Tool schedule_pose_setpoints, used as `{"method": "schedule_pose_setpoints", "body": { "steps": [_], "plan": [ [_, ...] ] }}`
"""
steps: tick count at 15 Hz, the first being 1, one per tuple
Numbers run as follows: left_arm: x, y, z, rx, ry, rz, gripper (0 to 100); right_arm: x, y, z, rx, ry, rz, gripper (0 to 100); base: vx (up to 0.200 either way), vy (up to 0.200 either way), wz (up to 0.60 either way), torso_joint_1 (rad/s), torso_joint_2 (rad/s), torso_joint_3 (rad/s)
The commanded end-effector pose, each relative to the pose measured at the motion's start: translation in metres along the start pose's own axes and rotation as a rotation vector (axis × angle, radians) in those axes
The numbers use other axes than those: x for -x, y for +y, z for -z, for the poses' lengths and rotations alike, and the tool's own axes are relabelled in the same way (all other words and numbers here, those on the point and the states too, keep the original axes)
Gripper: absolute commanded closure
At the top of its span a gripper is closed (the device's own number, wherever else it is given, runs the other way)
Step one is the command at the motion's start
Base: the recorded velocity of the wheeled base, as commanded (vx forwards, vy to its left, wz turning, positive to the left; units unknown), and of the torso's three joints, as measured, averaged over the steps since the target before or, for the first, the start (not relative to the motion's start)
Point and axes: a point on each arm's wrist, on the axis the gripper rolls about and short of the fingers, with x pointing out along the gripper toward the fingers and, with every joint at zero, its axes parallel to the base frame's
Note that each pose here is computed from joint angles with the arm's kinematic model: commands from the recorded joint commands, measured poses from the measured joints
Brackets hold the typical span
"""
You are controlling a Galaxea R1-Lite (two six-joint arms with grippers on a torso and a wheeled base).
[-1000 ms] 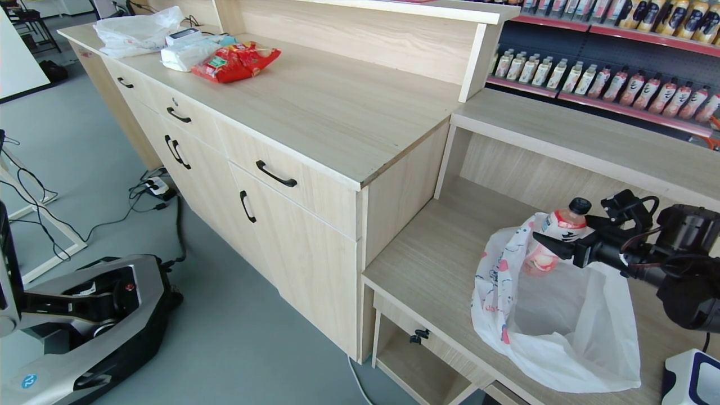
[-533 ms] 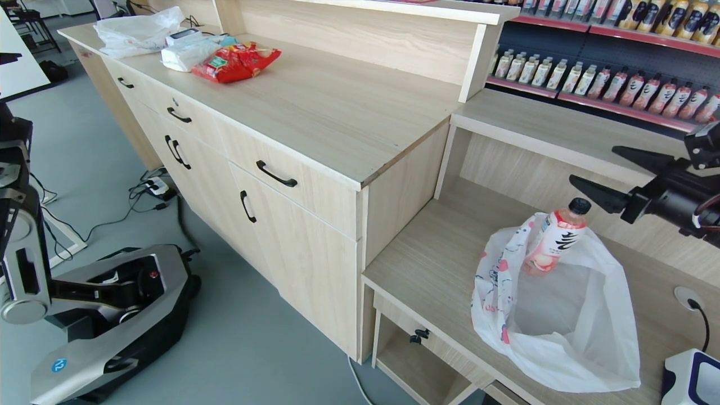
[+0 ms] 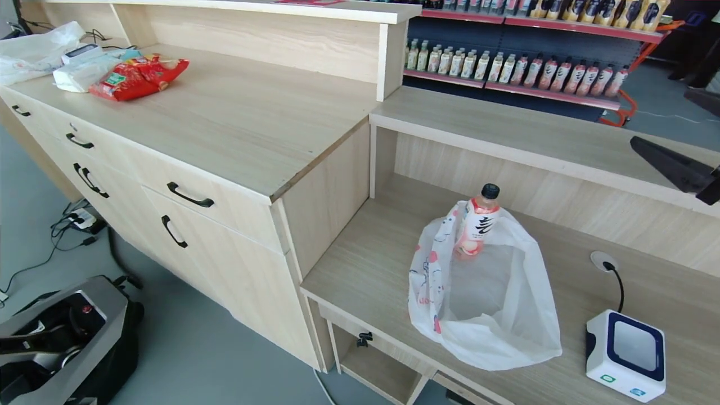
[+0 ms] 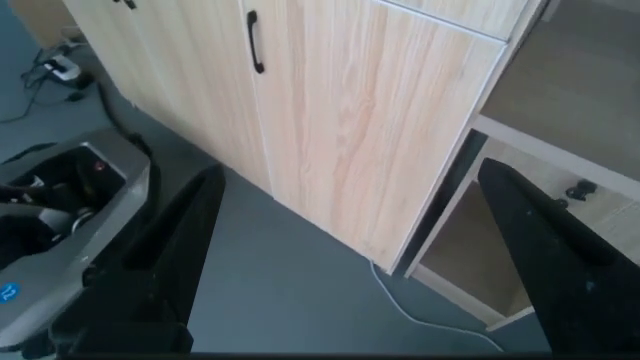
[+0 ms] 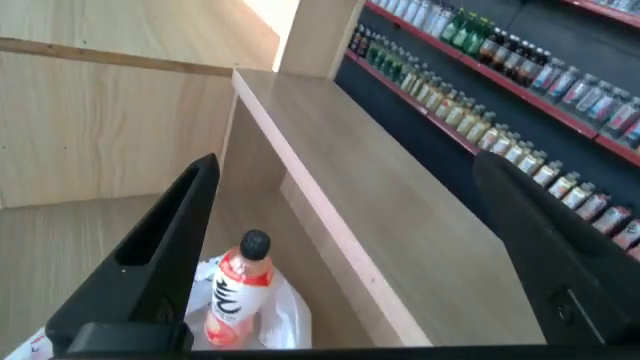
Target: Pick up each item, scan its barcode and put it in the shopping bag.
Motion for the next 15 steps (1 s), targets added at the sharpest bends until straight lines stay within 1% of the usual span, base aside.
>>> {"method": "schedule_pose_setpoints", "body": {
  "steps": [1, 2, 3, 6, 8, 10, 12, 14, 15],
  "plan": [
    [0.000, 0.000, 0.000, 0.000, -0.001, -0.001, 0, 0.012, -0.004, -0.012, 0.026, 0.013, 0.039, 0, 0.000, 0.000, -0.60, -0.002, 0.00, 0.002],
    [0.000, 0.000, 0.000, 0.000, -0.001, -0.001, 0, 0.019, -0.005, -0.014, 0.024, 0.037, 0.061, 0, 0.000, 0.000, -0.60, 0.002, 0.00, 0.002],
    [0.000, 0.000, 0.000, 0.000, -0.001, -0.001, 0, 0.028, -0.007, -0.016, 0.009, 0.084, 0.091, 0, 0.000, 0.000, -0.60, 0.002, 0.00, 0.007],
    [0.000, 0.000, 0.000, 0.000, -0.001, -0.001, 0, 0.056, -0.010, -0.012, -0.095, 0.262, 0.198, 0, 0.000, 0.000, -0.60, -0.001, 0.00, 0.004],
    [0.000, 0.000, 0.000, 0.000, -0.001, -0.001, 0, 0.072, -0.012, 0.006, -0.143, 0.379, 0.252, 0, 0.000, 0.000, -0.60, 0.007, 0.00, 0.002],
    [0.000, 0.000, 0.000, 0.000, -0.001, -0.001, 0, 0.081, -0.015, 0.033, -0.142, 0.476, 0.290, 0, 0.000, 0.000, -0.60, 0.000, 0.00, 0.002],
    [0.000, 0.000, 0.000, 0.000, -0.001, -0.001, 0, 0.084, -0.019, 0.054, -0.132, 0.551, 0.309, 0, 0.000, 0.000, -0.60, 0.000, 0.00, 0.002],
    [0.000, 0.000, 0.000, 0.000, -0.001, -0.001, 0, 0.087, -0.021, 0.067, -0.166, 0.589, 0.323, 0, 0.000, 0.000, 0.00, 0.000, 0.00, 0.000],
    [0.000, 0.000, 0.000, 0.000, -0.001, -0.001, 0, 0.092, -0.028, 0.083, -0.228, 0.638, 0.334, 0, 0.000, 0.000, 0.00, 0.000, 0.00, 0.000]
  ]
}}
